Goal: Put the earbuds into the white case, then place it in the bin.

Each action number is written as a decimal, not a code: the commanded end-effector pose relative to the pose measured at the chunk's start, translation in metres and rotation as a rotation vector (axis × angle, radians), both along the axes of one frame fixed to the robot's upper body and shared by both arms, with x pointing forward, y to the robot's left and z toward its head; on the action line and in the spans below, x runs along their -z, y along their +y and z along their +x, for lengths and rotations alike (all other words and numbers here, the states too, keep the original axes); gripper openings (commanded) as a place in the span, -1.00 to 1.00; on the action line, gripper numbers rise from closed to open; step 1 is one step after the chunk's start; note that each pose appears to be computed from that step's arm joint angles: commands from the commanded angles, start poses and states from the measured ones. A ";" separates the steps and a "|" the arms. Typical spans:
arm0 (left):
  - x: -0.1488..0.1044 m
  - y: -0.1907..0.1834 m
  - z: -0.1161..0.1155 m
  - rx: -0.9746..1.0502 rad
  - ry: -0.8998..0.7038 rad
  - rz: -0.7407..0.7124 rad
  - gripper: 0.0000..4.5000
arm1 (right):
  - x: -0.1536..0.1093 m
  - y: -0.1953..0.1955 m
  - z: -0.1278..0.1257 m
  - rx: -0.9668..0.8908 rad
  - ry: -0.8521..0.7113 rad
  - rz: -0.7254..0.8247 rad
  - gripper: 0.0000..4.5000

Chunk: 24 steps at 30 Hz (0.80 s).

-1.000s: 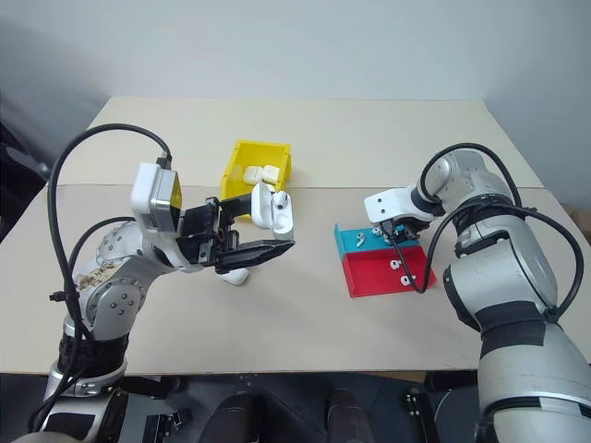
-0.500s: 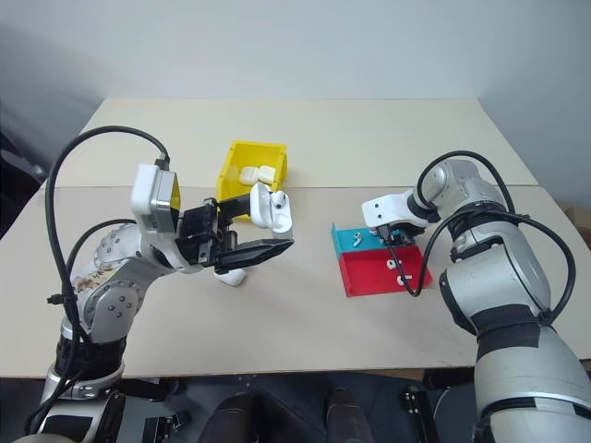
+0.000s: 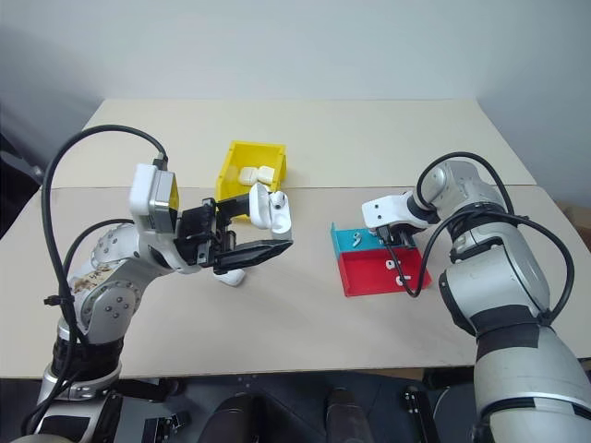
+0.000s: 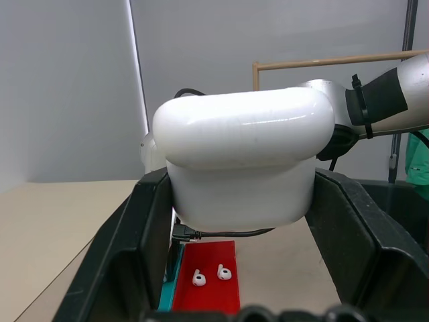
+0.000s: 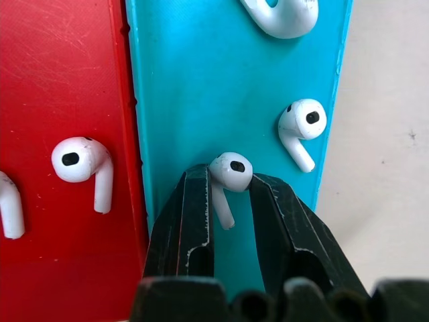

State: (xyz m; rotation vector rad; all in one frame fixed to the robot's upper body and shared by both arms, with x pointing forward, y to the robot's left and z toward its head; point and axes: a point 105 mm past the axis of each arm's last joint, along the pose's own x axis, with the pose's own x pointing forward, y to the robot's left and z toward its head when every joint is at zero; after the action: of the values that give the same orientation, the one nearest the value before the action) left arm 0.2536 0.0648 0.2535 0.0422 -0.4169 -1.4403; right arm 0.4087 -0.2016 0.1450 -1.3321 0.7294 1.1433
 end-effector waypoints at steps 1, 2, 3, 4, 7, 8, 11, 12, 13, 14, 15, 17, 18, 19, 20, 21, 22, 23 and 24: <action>-0.010 0.002 -0.007 0.015 -0.040 -0.023 0.24 | 0.001 -0.001 -0.001 0.028 0.014 0.037 -0.72; -0.009 0.002 -0.007 0.017 -0.039 -0.023 0.24 | 0.000 -0.001 0.000 0.039 0.011 0.049 -0.72; -0.009 0.002 -0.007 0.019 -0.038 -0.022 0.24 | -0.001 -0.001 0.000 0.049 0.009 0.062 -0.72; -0.009 0.002 -0.006 0.022 -0.037 -0.023 0.24 | -0.006 0.000 0.001 0.060 0.006 0.088 -0.72; -0.010 0.001 -0.005 0.030 -0.036 -0.023 0.24 | -0.024 0.003 0.005 0.092 -0.023 0.168 -0.72; -0.010 0.001 -0.005 0.034 -0.036 -0.022 0.24 | -0.033 0.005 0.006 0.103 -0.037 0.203 -0.72; -0.011 0.000 -0.002 0.047 -0.036 -0.021 0.24 | -0.060 0.009 0.004 0.116 -0.037 0.327 -0.72; -0.011 0.000 -0.002 0.054 -0.036 -0.021 0.24 | -0.070 0.010 0.001 0.088 -0.030 0.374 -0.72; -0.012 -0.001 -0.001 0.060 -0.036 -0.020 0.24 | -0.078 0.011 -0.003 0.069 -0.015 0.416 -0.72; -0.012 -0.001 0.000 0.064 -0.036 -0.019 0.24 | -0.085 0.011 -0.008 0.051 -0.002 0.453 -0.72; -0.012 -0.002 0.001 0.069 -0.036 -0.019 0.24 | -0.091 0.012 -0.012 0.036 0.004 0.504 -0.72; -0.013 -0.003 0.002 0.075 -0.036 -0.019 0.24 | -0.104 0.013 -0.020 0.022 0.001 0.618 -0.72; -0.013 -0.003 0.003 0.077 -0.036 -0.019 0.24 | -0.111 0.015 -0.027 0.016 0.003 0.706 -0.72; -0.013 -0.002 0.004 0.078 -0.036 -0.019 0.24 | -0.118 0.019 -0.036 0.004 0.016 0.797 -0.72; -0.013 -0.002 0.006 0.078 -0.035 -0.018 0.24 | -0.125 0.022 -0.048 -0.010 0.041 0.901 -0.72; -0.014 -0.002 0.007 0.078 -0.035 -0.018 0.24 | -0.131 0.026 -0.061 -0.023 0.065 0.997 -0.72; -0.014 -0.002 0.008 0.078 -0.034 -0.016 0.24 | -0.136 0.030 -0.073 -0.029 0.085 1.080 -0.72; -0.014 -0.001 0.009 0.078 -0.034 -0.016 0.24 | -0.138 0.032 -0.081 -0.027 0.098 1.129 -0.72; -0.015 -0.001 0.010 0.078 -0.033 -0.014 0.24 | -0.142 0.038 -0.092 -0.015 0.124 1.227 -0.72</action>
State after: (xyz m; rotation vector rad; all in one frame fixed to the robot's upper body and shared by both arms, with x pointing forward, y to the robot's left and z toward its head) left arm 0.2670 0.0636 0.2580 0.0159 -0.4093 -1.5031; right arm 0.3392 -0.1734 0.2484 -0.2996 0.1511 1.2922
